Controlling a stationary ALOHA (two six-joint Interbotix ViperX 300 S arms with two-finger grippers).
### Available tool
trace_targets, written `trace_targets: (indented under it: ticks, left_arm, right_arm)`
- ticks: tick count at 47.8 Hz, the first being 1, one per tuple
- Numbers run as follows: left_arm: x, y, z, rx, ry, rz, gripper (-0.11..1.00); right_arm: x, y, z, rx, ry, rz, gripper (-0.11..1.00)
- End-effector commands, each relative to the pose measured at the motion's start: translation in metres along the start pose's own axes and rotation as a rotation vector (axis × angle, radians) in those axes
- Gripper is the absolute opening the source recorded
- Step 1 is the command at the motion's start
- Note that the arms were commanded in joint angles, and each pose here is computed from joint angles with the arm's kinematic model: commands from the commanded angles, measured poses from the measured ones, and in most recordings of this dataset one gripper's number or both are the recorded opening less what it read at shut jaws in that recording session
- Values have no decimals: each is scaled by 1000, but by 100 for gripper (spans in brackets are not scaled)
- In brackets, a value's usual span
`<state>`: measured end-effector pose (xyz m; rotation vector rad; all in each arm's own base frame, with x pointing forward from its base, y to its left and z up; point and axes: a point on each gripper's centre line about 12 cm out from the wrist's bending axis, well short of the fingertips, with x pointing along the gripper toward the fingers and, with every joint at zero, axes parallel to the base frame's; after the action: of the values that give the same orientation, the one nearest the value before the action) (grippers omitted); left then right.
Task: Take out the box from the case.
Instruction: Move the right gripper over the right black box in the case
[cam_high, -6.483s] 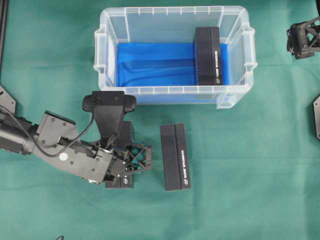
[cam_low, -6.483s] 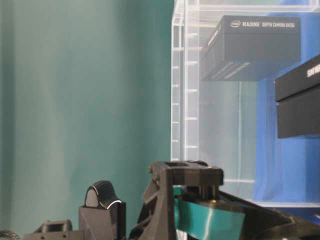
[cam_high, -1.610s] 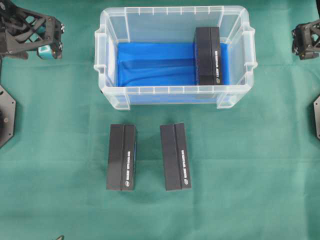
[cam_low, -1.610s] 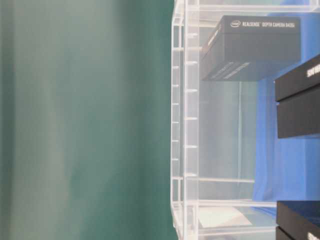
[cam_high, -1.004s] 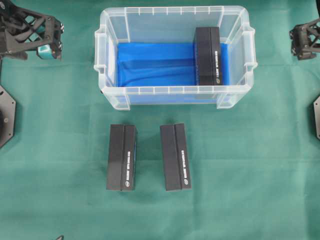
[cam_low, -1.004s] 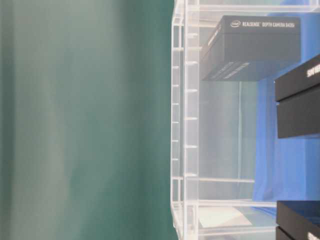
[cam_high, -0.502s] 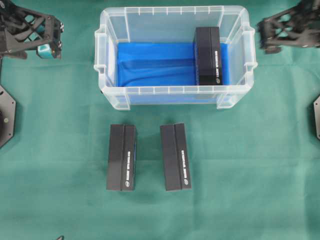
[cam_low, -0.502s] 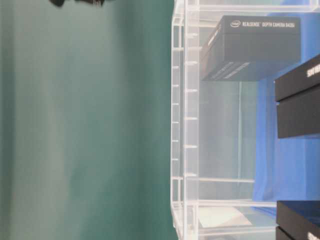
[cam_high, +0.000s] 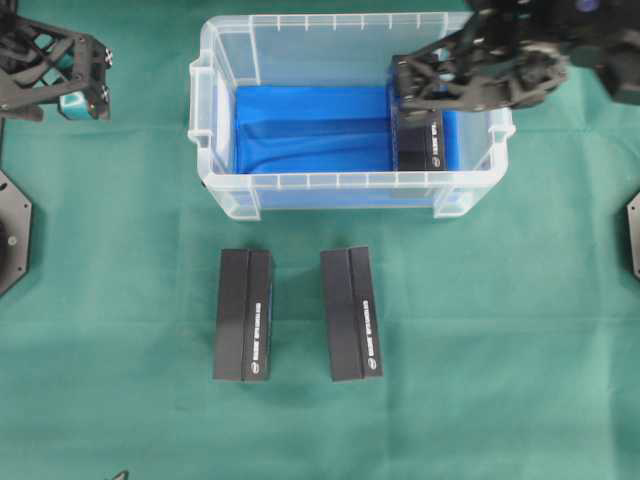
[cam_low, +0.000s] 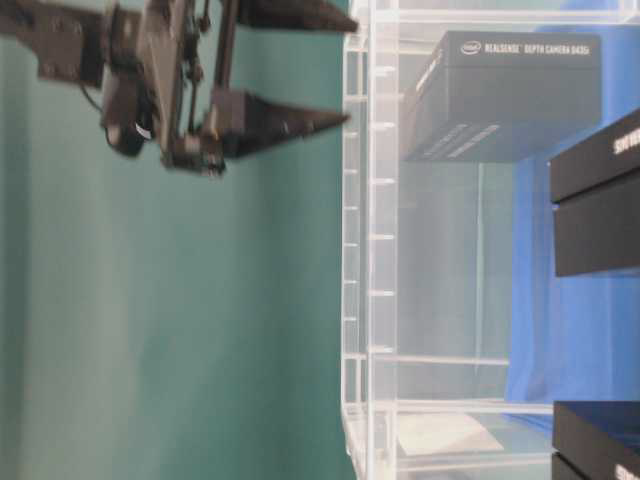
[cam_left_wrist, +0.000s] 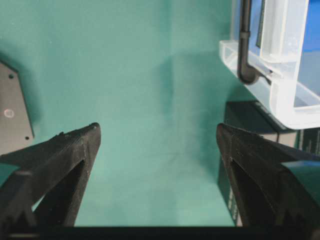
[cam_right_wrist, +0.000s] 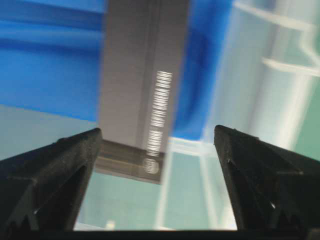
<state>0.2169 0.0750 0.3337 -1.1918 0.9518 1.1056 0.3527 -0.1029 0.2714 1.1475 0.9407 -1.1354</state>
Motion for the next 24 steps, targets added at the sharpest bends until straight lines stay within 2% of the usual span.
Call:
trace_targets:
  ticks: [1, 11, 24]
  left_arm:
    - [-6, 0, 1, -3, -7, -22, 97]
    - [-6, 0, 1, 21, -4, -23, 97]
    - [-6, 0, 1, 21, -3, -24, 97]
  right_arm:
    - [-10, 12, 1, 4, -12, 42, 90]
    - [-9, 14, 2, 23, -21, 41, 90]
    - [-8, 14, 2, 25, -21, 36, 90]
